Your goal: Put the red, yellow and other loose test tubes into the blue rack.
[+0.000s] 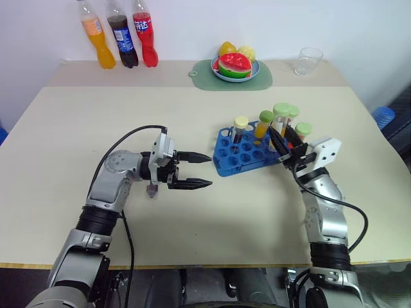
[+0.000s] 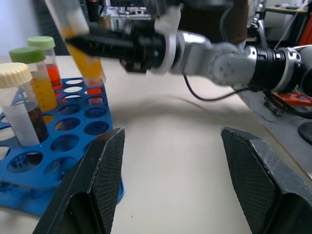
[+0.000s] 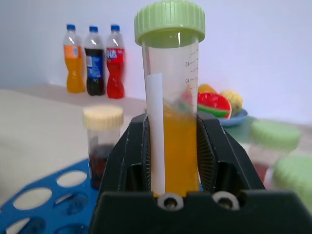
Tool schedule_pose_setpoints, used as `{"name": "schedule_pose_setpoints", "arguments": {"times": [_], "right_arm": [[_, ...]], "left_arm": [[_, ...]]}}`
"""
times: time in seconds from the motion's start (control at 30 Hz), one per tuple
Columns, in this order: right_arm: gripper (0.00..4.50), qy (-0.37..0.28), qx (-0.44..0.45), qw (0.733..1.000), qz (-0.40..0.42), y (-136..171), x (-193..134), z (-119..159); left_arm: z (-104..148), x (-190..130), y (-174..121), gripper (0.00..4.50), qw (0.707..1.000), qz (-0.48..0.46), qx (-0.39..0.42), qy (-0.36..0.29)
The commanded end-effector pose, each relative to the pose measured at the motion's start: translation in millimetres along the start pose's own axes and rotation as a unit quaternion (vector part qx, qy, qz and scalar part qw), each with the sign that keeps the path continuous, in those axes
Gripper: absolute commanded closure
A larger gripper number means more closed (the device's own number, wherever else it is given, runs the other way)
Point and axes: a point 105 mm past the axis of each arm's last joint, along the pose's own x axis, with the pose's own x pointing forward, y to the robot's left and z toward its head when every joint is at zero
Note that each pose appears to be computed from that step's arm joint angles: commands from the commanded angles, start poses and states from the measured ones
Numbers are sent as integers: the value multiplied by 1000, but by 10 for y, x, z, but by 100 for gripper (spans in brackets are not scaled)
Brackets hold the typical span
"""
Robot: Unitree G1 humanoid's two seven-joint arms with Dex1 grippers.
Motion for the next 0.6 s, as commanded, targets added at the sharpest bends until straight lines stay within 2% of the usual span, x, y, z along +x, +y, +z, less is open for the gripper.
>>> {"name": "schedule_pose_setpoints", "arguments": {"times": [0.03,0.47,0.6], "right_arm": [[373,-19,-4,1000,-11,25,61,11],[373,-4,-2,1000,-25,32,-2,-203],[373,-6,25,1000,-17,97,15,-252]], "left_arm": [[102,-45,56,124,1000,15,23,-5],[113,-90,44,124,999,28,23,-1],[113,-95,55,124,999,38,21,-4]]}}
